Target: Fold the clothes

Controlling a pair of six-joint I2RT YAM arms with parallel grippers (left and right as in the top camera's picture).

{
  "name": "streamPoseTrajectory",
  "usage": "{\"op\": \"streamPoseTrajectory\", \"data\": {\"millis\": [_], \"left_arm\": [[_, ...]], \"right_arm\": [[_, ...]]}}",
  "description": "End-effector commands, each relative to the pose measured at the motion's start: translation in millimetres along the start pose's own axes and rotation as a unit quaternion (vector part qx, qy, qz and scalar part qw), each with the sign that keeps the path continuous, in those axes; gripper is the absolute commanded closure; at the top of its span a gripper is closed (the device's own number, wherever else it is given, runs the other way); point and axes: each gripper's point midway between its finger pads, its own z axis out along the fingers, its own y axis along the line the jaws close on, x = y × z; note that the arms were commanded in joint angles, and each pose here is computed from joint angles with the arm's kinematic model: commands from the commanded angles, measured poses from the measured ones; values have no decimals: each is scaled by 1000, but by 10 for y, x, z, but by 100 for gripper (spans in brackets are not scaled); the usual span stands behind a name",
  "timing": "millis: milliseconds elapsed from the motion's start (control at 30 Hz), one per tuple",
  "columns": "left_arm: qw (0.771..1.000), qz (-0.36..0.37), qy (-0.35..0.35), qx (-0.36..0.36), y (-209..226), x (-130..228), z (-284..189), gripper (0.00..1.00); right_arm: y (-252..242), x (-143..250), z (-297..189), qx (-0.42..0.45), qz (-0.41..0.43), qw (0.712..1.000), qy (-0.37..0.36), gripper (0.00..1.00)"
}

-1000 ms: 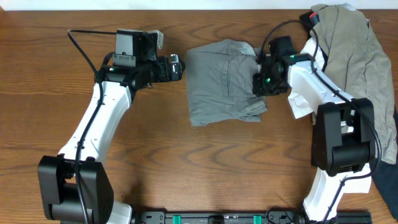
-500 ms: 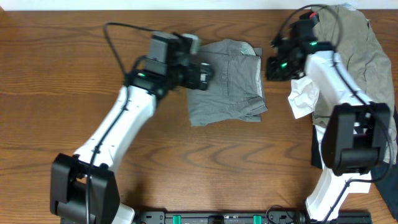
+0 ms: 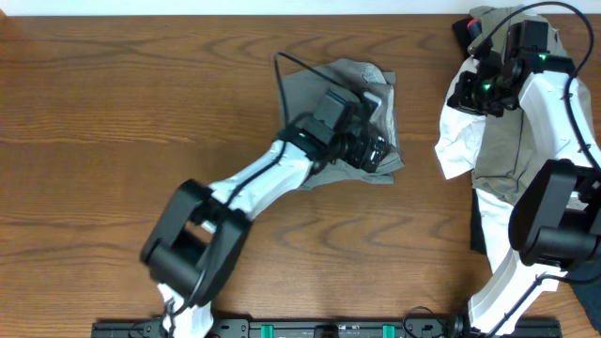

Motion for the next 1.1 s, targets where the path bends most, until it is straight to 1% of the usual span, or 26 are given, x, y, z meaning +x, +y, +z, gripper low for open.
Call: {"op": "streamPoseTrajectory", "data": {"millis": [0, 67, 133, 200, 233, 367, 467, 667, 733, 800, 900, 967, 1067], "left_arm": [[997, -5, -5, -75, 321, 26, 65, 10], [989, 23, 5, -146, 602, 96, 67, 10], [972, 61, 25, -226, 936, 167, -6, 9], [960, 84, 38, -264, 1134, 197, -65, 8], [958, 94, 43, -267, 1191, 205, -75, 7], [952, 109, 51, -281, 1464, 219, -104, 7], [949, 91, 61, -295, 1728, 313, -107, 7], [941, 39, 93, -324, 2327, 628, -183, 7], [937, 2, 90, -338, 2537, 700, -261, 7], [931, -59, 71, -354, 2753, 734, -376, 6], [909, -171, 21, -379, 3086, 757, -590, 7], [882, -259, -29, -393, 3325, 758, -761, 7], [836, -361, -97, -402, 3616, 750, -988, 7]], "right_arm": [[125, -77, -132, -13, -24, 999, -18, 99], [128, -77, -131, -13, -25, 999, -18, 99], [128, -74, -131, -13, -26, 999, -18, 99], [126, -68, -131, -12, -26, 999, -17, 99], [126, -66, -131, -12, -25, 999, -16, 99], [128, -66, -129, -12, -25, 999, -16, 99], [127, -64, -129, -12, -25, 999, -16, 99], [93, -69, -128, -2, -25, 1000, -17, 99], [89, -69, -128, -1, -25, 1000, -17, 99], [88, -67, -127, -1, -25, 1000, -17, 99], [104, -59, -117, -1, -27, 1000, -15, 99], [136, -50, -103, -2, -30, 999, -13, 98], [186, -35, -80, -1, -37, 999, -10, 98]]}}
